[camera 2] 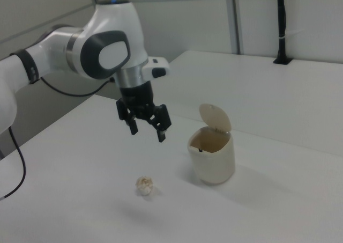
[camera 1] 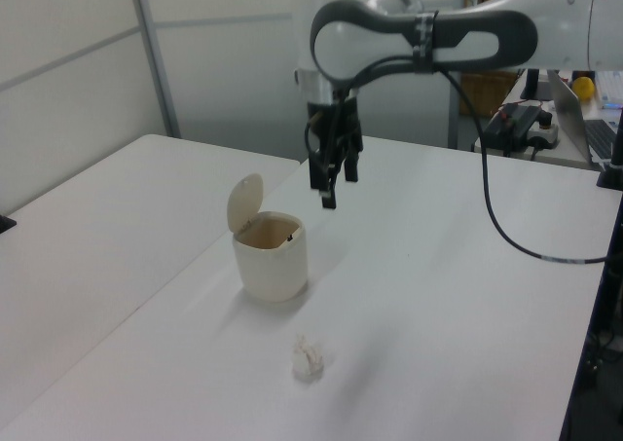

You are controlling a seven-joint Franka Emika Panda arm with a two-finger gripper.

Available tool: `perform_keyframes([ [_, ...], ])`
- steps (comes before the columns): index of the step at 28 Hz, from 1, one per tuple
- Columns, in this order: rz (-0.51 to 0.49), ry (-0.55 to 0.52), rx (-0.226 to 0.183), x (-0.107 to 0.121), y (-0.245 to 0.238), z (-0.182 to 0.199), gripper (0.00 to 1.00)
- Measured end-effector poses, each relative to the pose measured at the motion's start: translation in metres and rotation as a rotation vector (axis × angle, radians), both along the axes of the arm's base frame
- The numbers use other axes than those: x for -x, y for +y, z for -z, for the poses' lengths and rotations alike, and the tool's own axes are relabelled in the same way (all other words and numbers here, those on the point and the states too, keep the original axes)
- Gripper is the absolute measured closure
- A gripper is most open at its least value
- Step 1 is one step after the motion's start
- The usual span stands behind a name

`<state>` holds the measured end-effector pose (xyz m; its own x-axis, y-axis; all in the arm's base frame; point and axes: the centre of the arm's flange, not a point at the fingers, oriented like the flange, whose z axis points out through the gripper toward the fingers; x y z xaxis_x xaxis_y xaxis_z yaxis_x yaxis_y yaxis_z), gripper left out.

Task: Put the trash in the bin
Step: 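Move the gripper down over the crumpled white paper ball, then close the gripper on the paper ball and lift it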

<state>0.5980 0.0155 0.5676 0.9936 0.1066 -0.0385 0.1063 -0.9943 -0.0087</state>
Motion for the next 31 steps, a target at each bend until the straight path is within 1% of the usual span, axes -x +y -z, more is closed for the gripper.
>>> perform_keyframes([
  [4, 0.008, 0.003, 0.004, -0.002, 0.028, 0.023, 0.0],
  [7, 0.022, -0.012, 0.02, -0.002, 0.049, 0.045, 0.0],
  [10, 0.042, -0.043, 0.051, -0.003, 0.067, 0.068, 0.0],
  [12, 0.05, -0.063, 0.083, -0.002, 0.081, 0.09, 0.0],
  [18, 0.058, -0.078, 0.14, 0.003, 0.11, 0.142, 0.0],
  [24, 0.054, -0.076, 0.189, 0.0, 0.126, 0.177, 0.0],
  [28, 0.041, -0.058, 0.21, 0.0, 0.132, 0.196, 0.0],
  [31, 0.035, -0.056, 0.236, -0.001, 0.141, 0.213, 0.0],
])
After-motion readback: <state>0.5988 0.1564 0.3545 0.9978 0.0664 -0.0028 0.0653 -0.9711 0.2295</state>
